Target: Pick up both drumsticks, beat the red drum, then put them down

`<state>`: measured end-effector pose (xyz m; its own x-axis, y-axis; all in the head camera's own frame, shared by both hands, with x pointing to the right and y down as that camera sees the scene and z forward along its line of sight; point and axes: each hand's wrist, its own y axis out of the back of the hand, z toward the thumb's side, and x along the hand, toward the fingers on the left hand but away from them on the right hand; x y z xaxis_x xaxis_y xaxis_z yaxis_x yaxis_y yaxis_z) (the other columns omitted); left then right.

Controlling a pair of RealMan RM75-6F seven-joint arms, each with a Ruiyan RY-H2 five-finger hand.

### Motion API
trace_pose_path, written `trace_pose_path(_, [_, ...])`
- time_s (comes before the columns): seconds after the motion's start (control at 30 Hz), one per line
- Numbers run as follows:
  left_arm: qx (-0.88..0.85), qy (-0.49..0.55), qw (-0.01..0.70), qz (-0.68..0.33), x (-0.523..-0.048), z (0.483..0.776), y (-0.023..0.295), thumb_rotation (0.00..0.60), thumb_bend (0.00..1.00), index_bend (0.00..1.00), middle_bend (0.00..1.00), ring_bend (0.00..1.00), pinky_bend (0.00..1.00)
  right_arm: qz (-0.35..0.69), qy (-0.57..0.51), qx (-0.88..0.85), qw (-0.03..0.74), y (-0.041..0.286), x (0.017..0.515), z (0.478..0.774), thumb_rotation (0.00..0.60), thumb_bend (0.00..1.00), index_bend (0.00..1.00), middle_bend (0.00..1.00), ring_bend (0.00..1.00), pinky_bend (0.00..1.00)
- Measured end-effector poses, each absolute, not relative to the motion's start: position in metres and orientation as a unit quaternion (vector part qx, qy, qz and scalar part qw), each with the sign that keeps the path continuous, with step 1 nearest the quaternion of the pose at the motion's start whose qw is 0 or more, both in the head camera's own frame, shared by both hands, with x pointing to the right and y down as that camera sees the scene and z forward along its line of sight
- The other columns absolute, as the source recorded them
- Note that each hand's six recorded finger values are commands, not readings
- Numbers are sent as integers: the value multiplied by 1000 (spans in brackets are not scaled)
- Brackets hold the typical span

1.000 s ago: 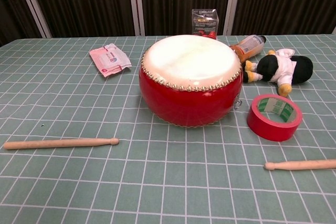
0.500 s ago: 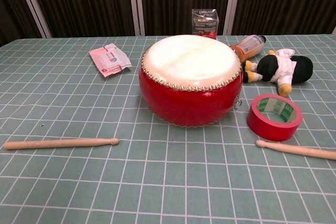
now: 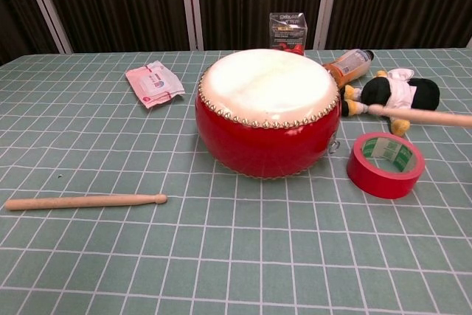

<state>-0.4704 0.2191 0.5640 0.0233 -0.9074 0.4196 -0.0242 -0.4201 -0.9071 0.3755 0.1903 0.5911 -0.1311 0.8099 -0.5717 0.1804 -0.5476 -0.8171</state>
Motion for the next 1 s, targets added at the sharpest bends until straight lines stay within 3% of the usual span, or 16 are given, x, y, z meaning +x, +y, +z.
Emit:
trace_pose_path(0.3, [-608, 384, 379, -582, -468, 564, 219, 600, 0, 0, 2, 2, 73, 592, -485, -616, 187, 189, 401, 552, 600, 590, 999, 1000, 1000, 989])
trace_pose_path(0.37, [-608, 383, 377, -584, -468, 565, 220, 600, 2, 5, 56, 60, 147, 584, -497, -617, 178, 193, 405, 549, 600, 590, 1000, 1000, 1000, 989])
trace_pose_path(0.43, [-610, 383, 374, -584, -468, 566, 220, 600, 23, 48, 269, 279, 373, 579, -503, -618, 173, 198, 411, 548, 600, 590, 1000, 1000, 1000, 989])
trace_pose_path(0.5, [-610, 385, 375, -582, -466, 565, 218, 600, 74, 151, 651, 644, 686, 578, -507, -616, 172, 199, 416, 546, 600, 591, 999, 1000, 1000, 989])
trace_pose_path(0.57, [-611, 385, 380, -578, -463, 564, 216, 600, 119, 265, 852, 823, 820, 577, -507, -616, 174, 199, 418, 546, 600, 590, 999, 1000, 1000, 989])
trace_pose_path(0.63, [-614, 383, 375, -579, -461, 566, 216, 600, 170, 389, 963, 929, 911, 575, -506, -618, 176, 198, 416, 545, 600, 590, 999, 1000, 1000, 989])
trace_pose_path(0.77, [-628, 371, 347, -590, -456, 575, 217, 600, 226, 464, 1000, 1000, 996, 576, -504, -619, 176, 198, 415, 546, 600, 590, 999, 1000, 1000, 989])
trace_pose_path(1.0, [-641, 347, 312, -609, -439, 590, 205, 600, 277, 485, 1000, 1000, 1000, 577, -506, -618, 170, 198, 416, 546, 600, 590, 1000, 1000, 1000, 989])
